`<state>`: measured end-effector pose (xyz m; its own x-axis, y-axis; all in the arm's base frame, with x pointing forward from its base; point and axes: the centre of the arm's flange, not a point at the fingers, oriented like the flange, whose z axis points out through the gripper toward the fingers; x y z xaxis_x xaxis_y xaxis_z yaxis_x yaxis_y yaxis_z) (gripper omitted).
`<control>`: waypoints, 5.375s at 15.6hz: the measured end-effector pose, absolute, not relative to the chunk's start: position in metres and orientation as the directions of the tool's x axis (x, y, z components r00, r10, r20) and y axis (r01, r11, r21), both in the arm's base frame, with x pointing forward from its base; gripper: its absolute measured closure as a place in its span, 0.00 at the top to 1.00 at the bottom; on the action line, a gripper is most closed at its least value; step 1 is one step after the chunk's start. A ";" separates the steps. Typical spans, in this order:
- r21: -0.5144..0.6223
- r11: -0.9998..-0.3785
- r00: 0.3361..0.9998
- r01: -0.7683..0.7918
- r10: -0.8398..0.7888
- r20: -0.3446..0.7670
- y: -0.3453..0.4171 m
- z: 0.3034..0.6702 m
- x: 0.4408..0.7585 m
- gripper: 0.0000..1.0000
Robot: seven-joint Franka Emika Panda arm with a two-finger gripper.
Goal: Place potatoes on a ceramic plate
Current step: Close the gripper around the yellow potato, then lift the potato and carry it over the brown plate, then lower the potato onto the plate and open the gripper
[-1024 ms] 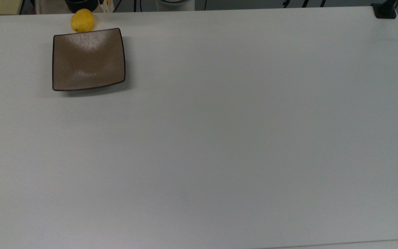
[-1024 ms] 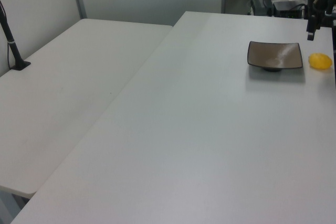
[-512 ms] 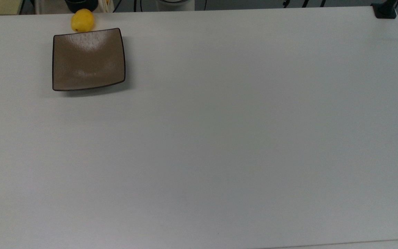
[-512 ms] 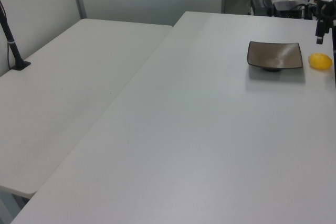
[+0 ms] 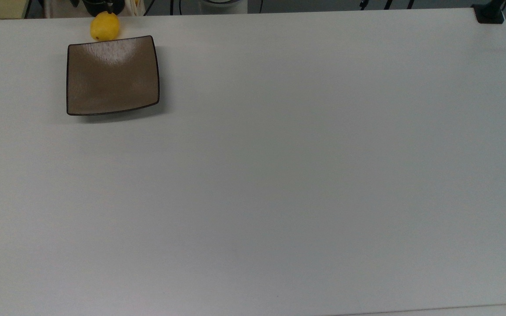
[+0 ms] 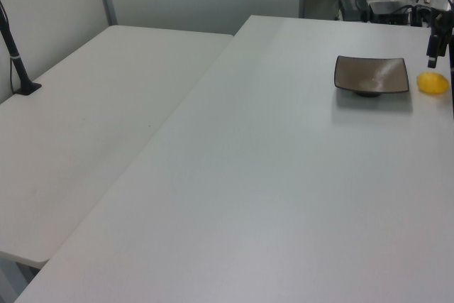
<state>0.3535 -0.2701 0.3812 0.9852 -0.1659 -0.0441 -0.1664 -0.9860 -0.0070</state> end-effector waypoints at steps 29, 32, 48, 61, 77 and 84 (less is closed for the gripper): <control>-0.028 -0.994 0.991 -0.107 -0.105 -0.081 -0.290 0.337 0.349 0.63; -0.027 -0.994 0.991 -0.110 -0.107 -0.079 -0.292 0.339 0.349 0.63; -0.152 -0.975 0.987 -0.163 -0.161 -0.023 -0.277 0.451 0.417 0.63; -0.116 -0.978 0.984 -0.175 -0.175 -0.011 -0.239 0.447 0.468 0.63; -0.102 -0.981 0.986 -0.168 -0.169 0.003 -0.244 0.495 0.480 1.00; -0.054 -0.986 0.986 -0.160 -0.162 0.041 -0.195 0.540 0.514 1.00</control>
